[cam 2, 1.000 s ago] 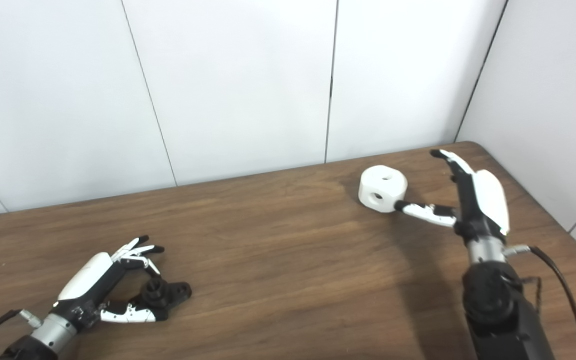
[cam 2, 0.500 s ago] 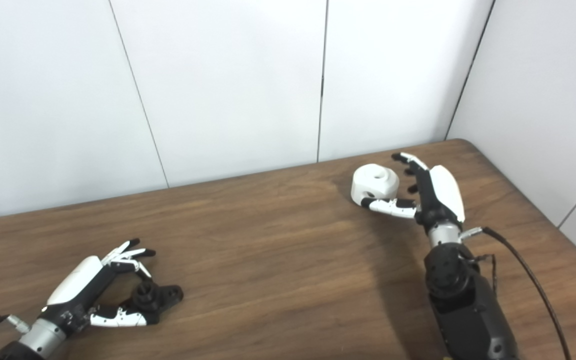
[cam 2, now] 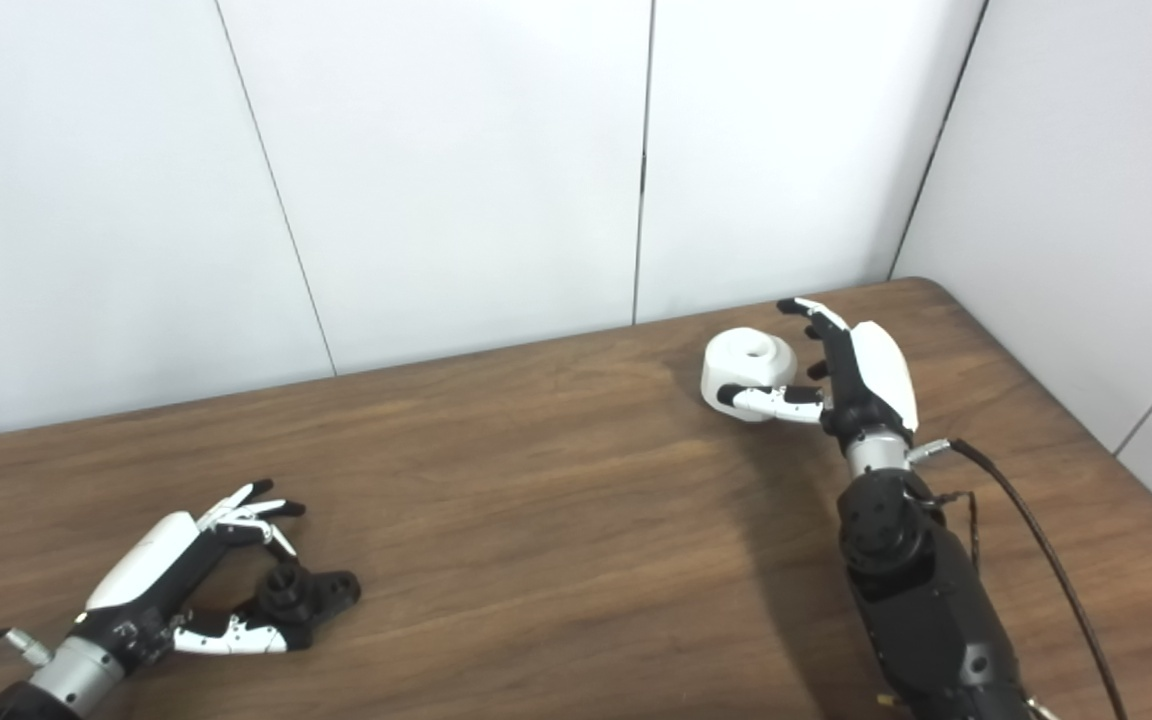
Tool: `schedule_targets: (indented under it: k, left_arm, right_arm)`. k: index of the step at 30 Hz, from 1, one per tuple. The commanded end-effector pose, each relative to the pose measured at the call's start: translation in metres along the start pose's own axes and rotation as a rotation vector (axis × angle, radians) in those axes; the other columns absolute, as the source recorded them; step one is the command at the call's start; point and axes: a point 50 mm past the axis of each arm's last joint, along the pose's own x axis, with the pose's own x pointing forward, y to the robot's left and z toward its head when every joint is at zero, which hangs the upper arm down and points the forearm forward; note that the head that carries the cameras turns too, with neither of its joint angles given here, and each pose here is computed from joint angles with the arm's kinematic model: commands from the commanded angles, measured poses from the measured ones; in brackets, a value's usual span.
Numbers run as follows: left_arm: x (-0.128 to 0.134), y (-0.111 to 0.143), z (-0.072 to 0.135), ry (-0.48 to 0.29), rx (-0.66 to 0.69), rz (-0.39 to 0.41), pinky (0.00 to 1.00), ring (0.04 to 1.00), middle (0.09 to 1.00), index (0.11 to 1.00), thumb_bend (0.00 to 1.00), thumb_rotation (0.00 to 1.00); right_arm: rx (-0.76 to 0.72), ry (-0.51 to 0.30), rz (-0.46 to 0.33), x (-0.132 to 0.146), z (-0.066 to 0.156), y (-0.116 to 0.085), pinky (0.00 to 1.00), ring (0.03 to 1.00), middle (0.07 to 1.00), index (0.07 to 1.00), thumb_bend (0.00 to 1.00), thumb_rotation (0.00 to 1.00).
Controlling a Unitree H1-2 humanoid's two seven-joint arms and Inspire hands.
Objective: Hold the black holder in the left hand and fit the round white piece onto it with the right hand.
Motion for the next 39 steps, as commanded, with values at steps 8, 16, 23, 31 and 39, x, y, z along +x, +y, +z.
schedule_targets:
  k: [8, 16, 23, 31, 39]
  left_arm:
    - [-0.004, 0.022, -0.001, -0.010, 0.037, 0.026, 1.00, 1.000, 0.857, 0.483, 0.52, 0.04]
    - [-0.004, 0.025, -0.002, -0.013, 0.023, 0.030, 1.00, 1.000, 0.860, 0.483, 0.52, 0.04]
    - [-0.006, 0.028, -0.001, -0.009, 0.024, 0.028, 1.00, 1.000, 0.860, 0.483, 0.52, 0.04]
    - [-0.006, 0.029, 0.000, -0.015, 0.024, 0.030, 1.00, 1.000, 0.859, 0.483, 0.52, 0.04]
    - [-0.008, 0.029, -0.001, -0.021, 0.024, 0.027, 1.00, 1.000, 0.856, 0.482, 0.52, 0.04]
  right_arm:
    - [-0.016, -0.096, -0.068, 0.018, 0.025, -0.020, 0.65, 0.849, 0.875, 0.818, 0.78, 0.38]
    - [-0.022, -0.071, -0.060, 0.022, 0.022, -0.017, 0.65, 0.844, 0.869, 0.812, 0.79, 0.37]
    - [-0.015, -0.062, -0.052, 0.023, 0.018, -0.014, 0.65, 0.849, 0.872, 0.810, 0.78, 0.34]
    - [-0.044, -0.035, -0.050, 0.026, 0.012, -0.017, 0.61, 0.850, 0.888, 0.824, 0.79, 0.39]
    - [-0.083, -0.012, -0.058, 0.027, 0.006, -0.020, 0.66, 0.851, 0.904, 0.821, 0.78, 0.38]
